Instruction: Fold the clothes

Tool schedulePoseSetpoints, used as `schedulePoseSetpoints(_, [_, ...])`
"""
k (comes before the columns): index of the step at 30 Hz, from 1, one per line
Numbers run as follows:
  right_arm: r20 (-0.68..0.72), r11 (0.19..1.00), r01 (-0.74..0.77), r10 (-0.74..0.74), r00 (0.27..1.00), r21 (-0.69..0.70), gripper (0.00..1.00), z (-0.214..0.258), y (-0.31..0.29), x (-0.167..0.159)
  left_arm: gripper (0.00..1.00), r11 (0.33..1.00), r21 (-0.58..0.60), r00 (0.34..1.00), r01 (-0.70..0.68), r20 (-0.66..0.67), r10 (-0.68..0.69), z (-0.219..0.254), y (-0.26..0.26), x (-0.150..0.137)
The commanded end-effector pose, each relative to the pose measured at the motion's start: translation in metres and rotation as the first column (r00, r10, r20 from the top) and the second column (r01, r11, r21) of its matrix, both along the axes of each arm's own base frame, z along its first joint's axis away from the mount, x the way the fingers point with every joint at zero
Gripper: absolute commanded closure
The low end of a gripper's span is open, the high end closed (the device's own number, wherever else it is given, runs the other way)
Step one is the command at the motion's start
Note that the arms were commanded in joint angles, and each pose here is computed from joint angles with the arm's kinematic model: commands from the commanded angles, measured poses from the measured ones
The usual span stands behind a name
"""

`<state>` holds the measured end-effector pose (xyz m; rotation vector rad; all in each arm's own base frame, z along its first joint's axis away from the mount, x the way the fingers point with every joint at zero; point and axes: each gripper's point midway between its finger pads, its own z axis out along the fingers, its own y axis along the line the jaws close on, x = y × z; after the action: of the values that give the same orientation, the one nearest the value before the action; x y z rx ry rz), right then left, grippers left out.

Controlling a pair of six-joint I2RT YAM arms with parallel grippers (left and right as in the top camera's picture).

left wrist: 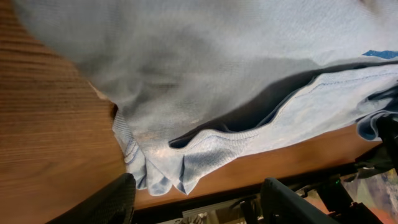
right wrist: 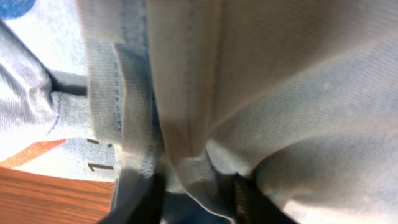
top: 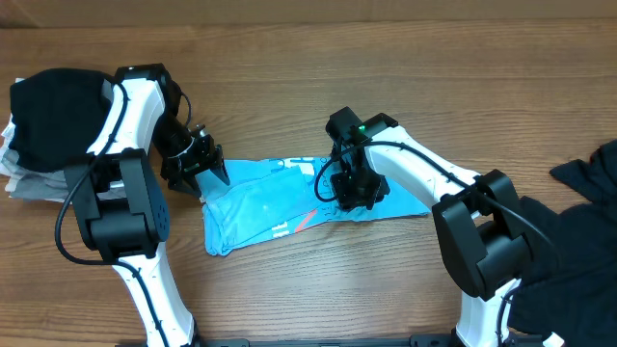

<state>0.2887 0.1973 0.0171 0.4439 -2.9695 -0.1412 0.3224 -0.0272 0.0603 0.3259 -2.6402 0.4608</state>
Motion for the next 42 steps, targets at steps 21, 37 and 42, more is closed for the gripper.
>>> schedulePoseSetpoints(21, [0.249,0.970,0.243,-0.241,0.938,0.024,0.00,0.102,-0.061,0.067,0.12,0.992,0.094,0.996,0.083,-0.019,-0.082,-0.051,0.007,-0.032])
schedulePoseSetpoints(37, [0.266,0.953,0.302,-0.290,0.919,-0.008,0.00,0.102,-0.085,0.074,0.96,0.956,0.266,0.989,0.125,0.039,-0.140,-0.050,0.022,-0.009])
schedulePoseSetpoints(42, [0.265,0.920,0.391,-0.375,0.889,-0.009,0.00,0.102,-0.120,0.083,0.96,0.912,0.409,0.991,0.044,0.094,-0.090,-0.001,0.069,0.022])
